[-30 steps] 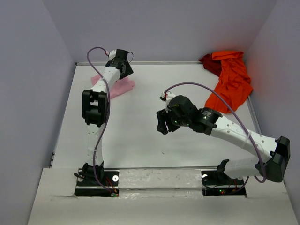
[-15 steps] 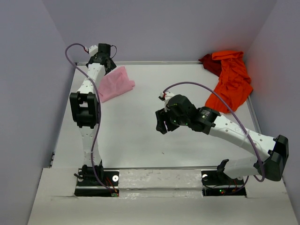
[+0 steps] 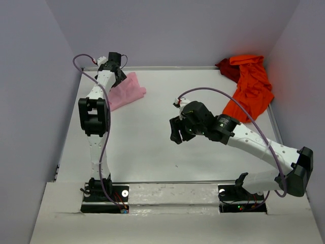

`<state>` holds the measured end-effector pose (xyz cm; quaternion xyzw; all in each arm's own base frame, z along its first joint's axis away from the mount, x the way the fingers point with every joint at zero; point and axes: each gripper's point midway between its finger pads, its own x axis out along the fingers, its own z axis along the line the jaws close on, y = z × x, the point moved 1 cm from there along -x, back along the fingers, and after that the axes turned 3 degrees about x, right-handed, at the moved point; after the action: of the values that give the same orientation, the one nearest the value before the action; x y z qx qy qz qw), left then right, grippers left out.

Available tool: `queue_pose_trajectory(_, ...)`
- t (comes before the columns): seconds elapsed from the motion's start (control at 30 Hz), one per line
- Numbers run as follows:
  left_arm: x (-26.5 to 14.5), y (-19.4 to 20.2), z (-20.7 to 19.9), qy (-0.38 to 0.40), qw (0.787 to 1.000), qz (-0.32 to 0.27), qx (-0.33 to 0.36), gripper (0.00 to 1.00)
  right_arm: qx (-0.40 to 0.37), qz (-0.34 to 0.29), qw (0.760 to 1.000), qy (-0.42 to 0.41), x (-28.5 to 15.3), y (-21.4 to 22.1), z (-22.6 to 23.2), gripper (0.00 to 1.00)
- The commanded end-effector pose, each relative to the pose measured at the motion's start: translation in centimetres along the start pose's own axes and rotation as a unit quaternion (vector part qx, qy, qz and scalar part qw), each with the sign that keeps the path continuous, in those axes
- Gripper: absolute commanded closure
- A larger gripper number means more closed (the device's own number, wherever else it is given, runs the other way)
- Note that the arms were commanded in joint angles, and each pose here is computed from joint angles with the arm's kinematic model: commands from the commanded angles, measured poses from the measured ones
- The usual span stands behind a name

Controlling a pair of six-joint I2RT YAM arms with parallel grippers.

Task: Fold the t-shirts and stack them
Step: Place the square-folded T-shirt at the corner of the board.

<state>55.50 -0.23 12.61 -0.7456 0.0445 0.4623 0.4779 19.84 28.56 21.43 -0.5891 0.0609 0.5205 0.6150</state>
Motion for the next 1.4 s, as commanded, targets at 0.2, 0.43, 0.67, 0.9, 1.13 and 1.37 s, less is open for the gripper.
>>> queue_pose_trajectory(0.2,1.5,1.9,0.4,-0.018,0.999,0.022,-0.038,0.07,0.005,-0.021,1.0,0.013,-1.7,-1.2,-0.5,0.36)
queue_pose_trajectory(0.43,3.6,2.6,0.5,-0.033,0.999,0.016,-0.035,0.07,0.011,-0.014,1.0,0.02,-2.2,-0.2,-1.0,0.36)
queue_pose_trajectory(0.67,5.2,1.4,0.3,-0.042,0.999,-0.005,-0.031,0.07,0.017,-0.004,1.0,0.021,-2.5,0.6,-1.5,0.36)
queue_pose_trajectory(0.9,6.4,0.1,0.4,-0.042,0.999,-0.022,-0.004,0.08,0.027,0.009,0.999,0.016,-2.8,1.2,-1.5,0.36)
queue_pose_trajectory(1.13,7.2,-3.8,1.1,-0.038,0.997,-0.059,-0.016,0.08,0.031,0.03,0.999,0.001,-2.6,1.8,-0.9,0.36)
queue_pose_trajectory(1.37,9.7,-4.9,3.4,-0.033,0.998,-0.045,-0.036,0.09,0.023,0.042,0.999,0.003,-2.4,1.6,-0.8,0.36)
